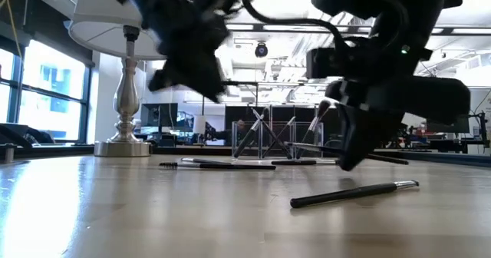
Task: Put items in baskets/containers
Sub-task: Put the eyeshadow brush into the transparent organizer
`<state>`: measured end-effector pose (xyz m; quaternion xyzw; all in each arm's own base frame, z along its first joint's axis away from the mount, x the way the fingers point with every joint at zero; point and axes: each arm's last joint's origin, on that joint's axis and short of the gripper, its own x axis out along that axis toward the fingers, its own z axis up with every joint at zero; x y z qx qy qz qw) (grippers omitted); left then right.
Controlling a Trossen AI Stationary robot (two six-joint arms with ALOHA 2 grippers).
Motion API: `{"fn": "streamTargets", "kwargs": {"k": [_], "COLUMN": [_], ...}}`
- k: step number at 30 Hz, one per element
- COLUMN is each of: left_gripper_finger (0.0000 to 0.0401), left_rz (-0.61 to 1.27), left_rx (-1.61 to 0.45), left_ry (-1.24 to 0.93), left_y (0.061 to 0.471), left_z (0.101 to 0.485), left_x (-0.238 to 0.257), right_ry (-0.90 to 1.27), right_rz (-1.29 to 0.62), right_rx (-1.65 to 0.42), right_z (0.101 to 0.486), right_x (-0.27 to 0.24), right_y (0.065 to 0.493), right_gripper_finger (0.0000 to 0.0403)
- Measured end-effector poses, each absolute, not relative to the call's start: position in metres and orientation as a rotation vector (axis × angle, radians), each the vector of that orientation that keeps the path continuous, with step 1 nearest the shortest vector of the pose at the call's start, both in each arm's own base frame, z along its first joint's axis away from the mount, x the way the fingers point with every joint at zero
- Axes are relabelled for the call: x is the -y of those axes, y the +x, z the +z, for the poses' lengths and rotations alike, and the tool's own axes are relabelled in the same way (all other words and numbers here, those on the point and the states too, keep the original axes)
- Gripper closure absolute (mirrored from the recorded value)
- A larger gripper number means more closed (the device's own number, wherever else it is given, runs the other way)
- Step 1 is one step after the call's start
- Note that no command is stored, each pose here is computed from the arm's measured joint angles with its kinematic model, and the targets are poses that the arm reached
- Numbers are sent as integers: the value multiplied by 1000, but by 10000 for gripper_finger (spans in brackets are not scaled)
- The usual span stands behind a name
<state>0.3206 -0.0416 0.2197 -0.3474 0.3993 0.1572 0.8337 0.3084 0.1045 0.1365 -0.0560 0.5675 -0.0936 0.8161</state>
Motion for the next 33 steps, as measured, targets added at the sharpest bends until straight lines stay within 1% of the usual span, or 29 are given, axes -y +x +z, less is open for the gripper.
{"fn": "streamTargets", "kwargs": {"k": [2,4,7,9,11,15,17,19,21,23,25,28,31,33], "left_gripper_finger": [345,365,394,394,394,399,398,400,400,400,400,400,400,400], "left_rz": [373,395,383,378,364,344,328,310,302,298,302,305,299,293], "left_rx": [-889,-914,-924,-913,-877,-764,-714,-655,-634,-615,-615,-586,-578,-583], "left_ry": [-634,-548,-474,-451,-447,-470,-485,-501,-506,-511,-510,-511,-490,-468], "left_y": [303,286,259,239,222,189,175,166,156,150,144,141,139,137], "left_z": [231,242,249,247,242,227,217,210,200,195,190,191,192,192], "left_x": [38,35,30,27,25,20,18,17,15,14,13,12,12,12], "right_ry": [-59,17,183,304,433,641,635,560,492,437,418,375,333,296], "right_rz": [-241,-268,-327,-368,-394,-380,-429,-494,-523,-530,-527,-541,-564,-583], "right_rx": [-1209,-1163,-1016,-895,-722,-219,-6,100,128,108,124,182,248,217], "right_z": [137,142,150,152,153,156,158,159,158,153,151,147,152,152], "right_x": [-104,-104,-94,-82,-69,-49,-38,-25,-11,6,25,51,70,80], "right_y": [307,305,296,285,275,259,259,265,286,308,332,355,365,368], "right_gripper_finger": [393,393,393,393,393,393,393,393,393,393,393,393,393,393]}}
